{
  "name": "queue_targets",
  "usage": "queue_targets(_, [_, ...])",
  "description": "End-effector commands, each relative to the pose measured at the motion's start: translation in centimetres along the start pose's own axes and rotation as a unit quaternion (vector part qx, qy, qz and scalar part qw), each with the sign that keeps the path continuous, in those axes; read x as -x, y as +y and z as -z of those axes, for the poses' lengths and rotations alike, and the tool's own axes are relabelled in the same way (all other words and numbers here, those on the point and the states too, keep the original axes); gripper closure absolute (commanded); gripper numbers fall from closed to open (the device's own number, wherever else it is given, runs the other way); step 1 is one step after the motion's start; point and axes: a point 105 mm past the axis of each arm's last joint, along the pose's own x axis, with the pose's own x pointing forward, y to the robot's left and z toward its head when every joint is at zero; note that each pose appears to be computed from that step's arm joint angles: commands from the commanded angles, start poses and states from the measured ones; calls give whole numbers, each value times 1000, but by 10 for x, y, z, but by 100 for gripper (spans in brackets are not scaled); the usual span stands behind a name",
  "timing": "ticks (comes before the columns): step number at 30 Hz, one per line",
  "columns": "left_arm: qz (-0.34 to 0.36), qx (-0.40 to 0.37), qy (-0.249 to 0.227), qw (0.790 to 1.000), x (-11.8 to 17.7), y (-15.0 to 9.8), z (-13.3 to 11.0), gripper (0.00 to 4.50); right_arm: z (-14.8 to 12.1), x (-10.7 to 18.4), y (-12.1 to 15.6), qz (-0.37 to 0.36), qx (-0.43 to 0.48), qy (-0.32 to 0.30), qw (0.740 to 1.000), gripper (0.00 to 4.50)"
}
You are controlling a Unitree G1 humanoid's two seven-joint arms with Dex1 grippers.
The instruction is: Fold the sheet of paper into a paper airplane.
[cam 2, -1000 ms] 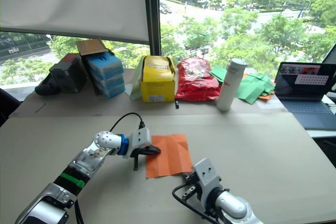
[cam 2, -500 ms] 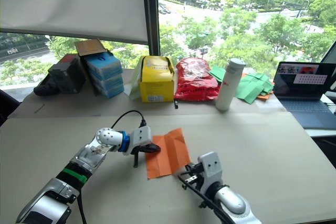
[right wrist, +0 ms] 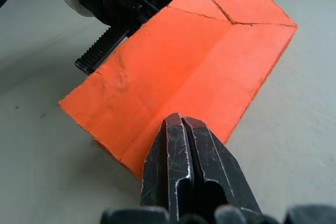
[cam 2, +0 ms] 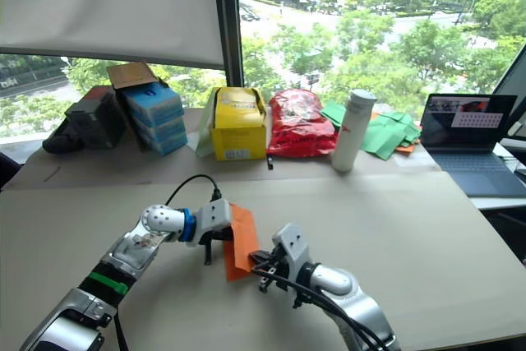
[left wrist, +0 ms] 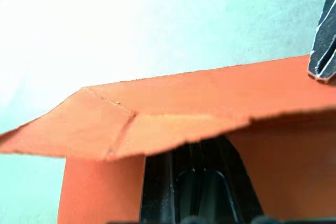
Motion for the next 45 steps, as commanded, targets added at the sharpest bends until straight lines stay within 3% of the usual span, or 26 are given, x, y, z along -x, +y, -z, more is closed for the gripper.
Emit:
queue_targets(1, [-48, 63, 36, 996, 28, 11, 23, 450, 2, -5, 1, -17, 14, 12, 1000, 446])
queue_targets(6, [-94, 91, -23, 991, 62, 26, -5, 450, 12, -8, 1, -30, 18, 44, 998, 446])
queue_targets(9, [-76, 112, -72, 988, 63, 21, -22, 450, 14, -8, 1, -34, 19, 52, 998, 446])
queue_targets(12, [-54, 127, -82, 987, 49, 9, -22, 450, 12, -9, -1, -35, 18, 52, 998, 446])
queue_targets(16, [-17, 154, -80, 985, 25, -12, -13, 450, 9, -9, -2, -36, 18, 51, 998, 446])
queue_targets(20, [-13, 144, -41, 989, 8, -21, 6, 450, 5, -9, -4, -37, 27, 54, 997, 446])
queue_targets(27, [-2, 100, 14, 995, 4, -28, 28, 450, -7, -13, -12, -41, 54, 67, 995, 446])
queue_targets(45, [2, 86, 22, 996, 5, -32, 30, 450, -21, -39, -54, 11, 73, 113, 991, 446])
